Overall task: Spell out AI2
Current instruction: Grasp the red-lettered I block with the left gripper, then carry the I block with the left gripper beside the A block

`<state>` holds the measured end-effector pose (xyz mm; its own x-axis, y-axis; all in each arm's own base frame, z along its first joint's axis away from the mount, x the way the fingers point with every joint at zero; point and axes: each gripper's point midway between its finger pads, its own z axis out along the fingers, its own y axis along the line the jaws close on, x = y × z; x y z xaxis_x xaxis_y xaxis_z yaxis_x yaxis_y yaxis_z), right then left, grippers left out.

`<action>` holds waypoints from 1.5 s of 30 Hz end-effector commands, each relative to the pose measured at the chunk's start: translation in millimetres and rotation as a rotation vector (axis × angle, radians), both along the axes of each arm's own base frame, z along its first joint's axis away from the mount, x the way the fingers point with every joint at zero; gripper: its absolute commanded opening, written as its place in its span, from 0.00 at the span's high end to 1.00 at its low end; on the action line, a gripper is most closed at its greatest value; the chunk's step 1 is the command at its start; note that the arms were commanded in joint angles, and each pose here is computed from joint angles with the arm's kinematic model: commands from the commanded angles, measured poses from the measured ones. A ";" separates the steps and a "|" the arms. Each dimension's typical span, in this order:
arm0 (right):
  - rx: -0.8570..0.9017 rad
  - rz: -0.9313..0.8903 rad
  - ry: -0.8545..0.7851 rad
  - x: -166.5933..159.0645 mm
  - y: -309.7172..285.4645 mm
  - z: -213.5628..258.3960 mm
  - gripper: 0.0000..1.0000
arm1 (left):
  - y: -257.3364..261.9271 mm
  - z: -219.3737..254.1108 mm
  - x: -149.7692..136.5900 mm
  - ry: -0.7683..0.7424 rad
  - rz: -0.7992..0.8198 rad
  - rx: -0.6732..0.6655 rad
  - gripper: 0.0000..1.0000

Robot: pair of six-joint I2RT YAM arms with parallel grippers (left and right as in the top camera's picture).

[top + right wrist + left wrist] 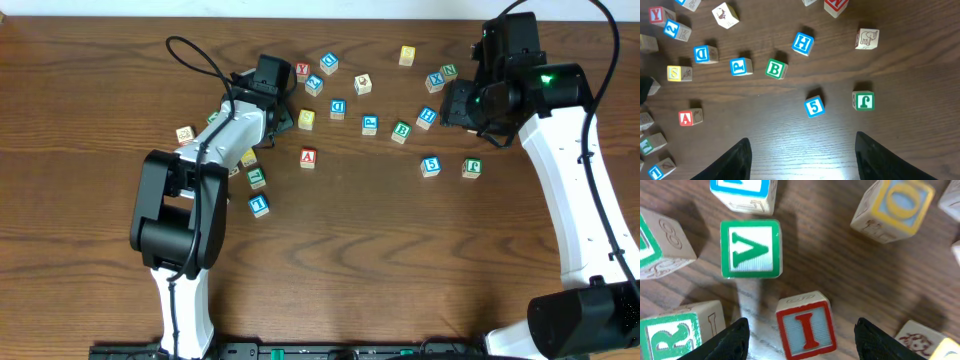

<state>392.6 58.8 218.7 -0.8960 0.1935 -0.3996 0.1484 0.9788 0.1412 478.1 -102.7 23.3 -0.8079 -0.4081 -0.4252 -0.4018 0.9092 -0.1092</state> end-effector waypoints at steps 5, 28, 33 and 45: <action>-0.016 0.003 -0.023 -3.3 -3.5 9.0 0.39 | 3.4 -2.6 6.4 -0.009 0.004 0.020 0.35; -0.029 -0.003 -0.022 -3.5 -6.1 8.8 0.39 | 1.5 7.5 13.4 -0.049 -0.004 0.013 0.67; -0.029 -0.003 -0.022 -3.5 -6.1 8.8 0.39 | 1.1 17.3 14.5 -0.064 -0.024 0.018 0.67; -0.030 -0.004 -0.023 -3.3 -6.2 8.9 0.38 | 4.2 89.2 -2.5 -0.122 -0.098 0.041 0.68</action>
